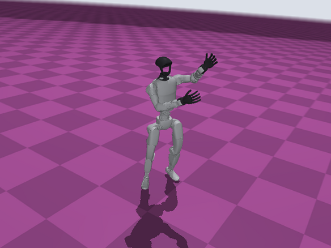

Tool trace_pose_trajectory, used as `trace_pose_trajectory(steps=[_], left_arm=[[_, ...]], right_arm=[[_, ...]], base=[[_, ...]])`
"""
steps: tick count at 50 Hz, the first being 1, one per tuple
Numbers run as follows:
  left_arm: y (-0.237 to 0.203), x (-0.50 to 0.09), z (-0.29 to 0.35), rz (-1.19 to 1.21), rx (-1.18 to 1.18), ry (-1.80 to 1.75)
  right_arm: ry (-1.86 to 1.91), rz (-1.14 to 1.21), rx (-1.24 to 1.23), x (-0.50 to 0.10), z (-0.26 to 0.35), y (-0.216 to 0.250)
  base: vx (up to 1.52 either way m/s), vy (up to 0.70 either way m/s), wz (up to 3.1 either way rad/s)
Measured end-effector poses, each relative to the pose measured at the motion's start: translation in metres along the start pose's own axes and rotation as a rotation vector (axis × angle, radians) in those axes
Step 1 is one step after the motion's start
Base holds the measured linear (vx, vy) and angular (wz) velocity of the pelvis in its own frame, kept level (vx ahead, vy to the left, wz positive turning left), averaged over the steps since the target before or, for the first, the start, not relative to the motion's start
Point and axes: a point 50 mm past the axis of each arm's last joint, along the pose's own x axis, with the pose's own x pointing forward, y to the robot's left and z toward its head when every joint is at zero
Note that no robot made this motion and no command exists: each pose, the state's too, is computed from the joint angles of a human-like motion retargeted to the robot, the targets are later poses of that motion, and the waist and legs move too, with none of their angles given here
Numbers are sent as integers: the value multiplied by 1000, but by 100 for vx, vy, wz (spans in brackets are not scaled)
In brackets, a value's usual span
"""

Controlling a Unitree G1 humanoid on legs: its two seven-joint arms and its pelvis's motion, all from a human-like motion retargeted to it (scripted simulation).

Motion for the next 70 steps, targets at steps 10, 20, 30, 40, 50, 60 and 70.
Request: trace_pose_trajectory(steps=[10, 20, 30, 40, 50, 60, 70], left_arm=[[-37, -236, -250, -14, -319, 1081], [-42, -207, -236, -199, -98, 899], [-25, -256, -264, -501, 219, 931], [-15, -120, -128, -479, 232, 198], [55, -81, 108, 146, -127, -845], [71, -138, 180, 382, -586, -1263], [3, -35, -40, 247, -729, 103]], right_arm=[[538, 67, 126, -28, -102, 38], [438, 4, 237, -10, -84, 46], [584, -174, 410, -60, -126, 63], [-39, 99, 181, 3, 10, 104], [-1192, 732, -760, -45, 256, 216], [-1717, 989, -1349, -147, 285, 293], [-373, 595, -1194, 76, 152, 170]], base=[[-9, 5, 46], [-4, 14, 25], [36, 19, 149], [43, -4, 253], [27, -27, 175], [28, -40, -19], [42, -48, -179]])
